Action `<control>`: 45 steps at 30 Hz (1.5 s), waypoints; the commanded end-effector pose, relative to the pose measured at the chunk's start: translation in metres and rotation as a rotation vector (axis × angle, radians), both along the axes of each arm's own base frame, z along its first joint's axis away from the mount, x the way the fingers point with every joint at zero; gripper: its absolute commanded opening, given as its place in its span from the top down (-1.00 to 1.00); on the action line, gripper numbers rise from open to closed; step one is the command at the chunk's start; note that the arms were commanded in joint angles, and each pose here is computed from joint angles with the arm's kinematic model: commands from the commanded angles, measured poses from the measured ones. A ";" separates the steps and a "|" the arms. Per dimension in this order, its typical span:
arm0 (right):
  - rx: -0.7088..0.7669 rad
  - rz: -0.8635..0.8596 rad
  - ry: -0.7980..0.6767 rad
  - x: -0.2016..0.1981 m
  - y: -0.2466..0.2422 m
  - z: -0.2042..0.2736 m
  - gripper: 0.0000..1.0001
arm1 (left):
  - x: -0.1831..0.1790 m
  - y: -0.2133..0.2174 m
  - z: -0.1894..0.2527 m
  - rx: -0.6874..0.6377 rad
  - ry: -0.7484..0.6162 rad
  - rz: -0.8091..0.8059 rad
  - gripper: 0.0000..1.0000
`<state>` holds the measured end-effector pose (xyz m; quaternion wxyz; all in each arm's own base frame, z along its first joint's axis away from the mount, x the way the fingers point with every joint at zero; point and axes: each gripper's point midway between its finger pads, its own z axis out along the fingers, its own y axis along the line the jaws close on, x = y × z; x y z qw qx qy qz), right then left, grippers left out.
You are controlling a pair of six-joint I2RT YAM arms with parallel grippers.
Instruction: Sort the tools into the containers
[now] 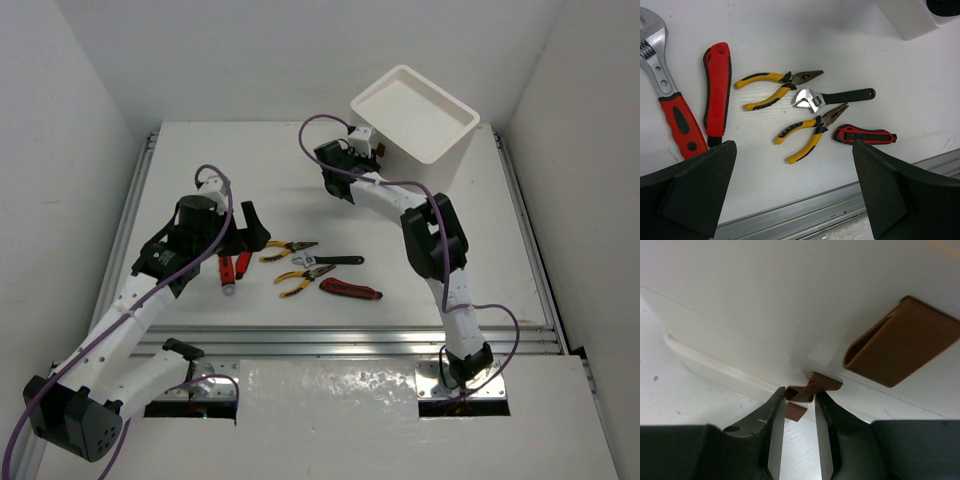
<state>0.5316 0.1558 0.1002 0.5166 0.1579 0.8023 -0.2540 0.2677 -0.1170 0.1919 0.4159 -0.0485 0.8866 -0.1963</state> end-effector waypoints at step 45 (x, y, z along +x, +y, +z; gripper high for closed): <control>0.185 0.846 -0.036 -0.106 0.153 0.083 -0.28 | 0.011 0.052 0.037 0.048 -0.143 0.283 -1.00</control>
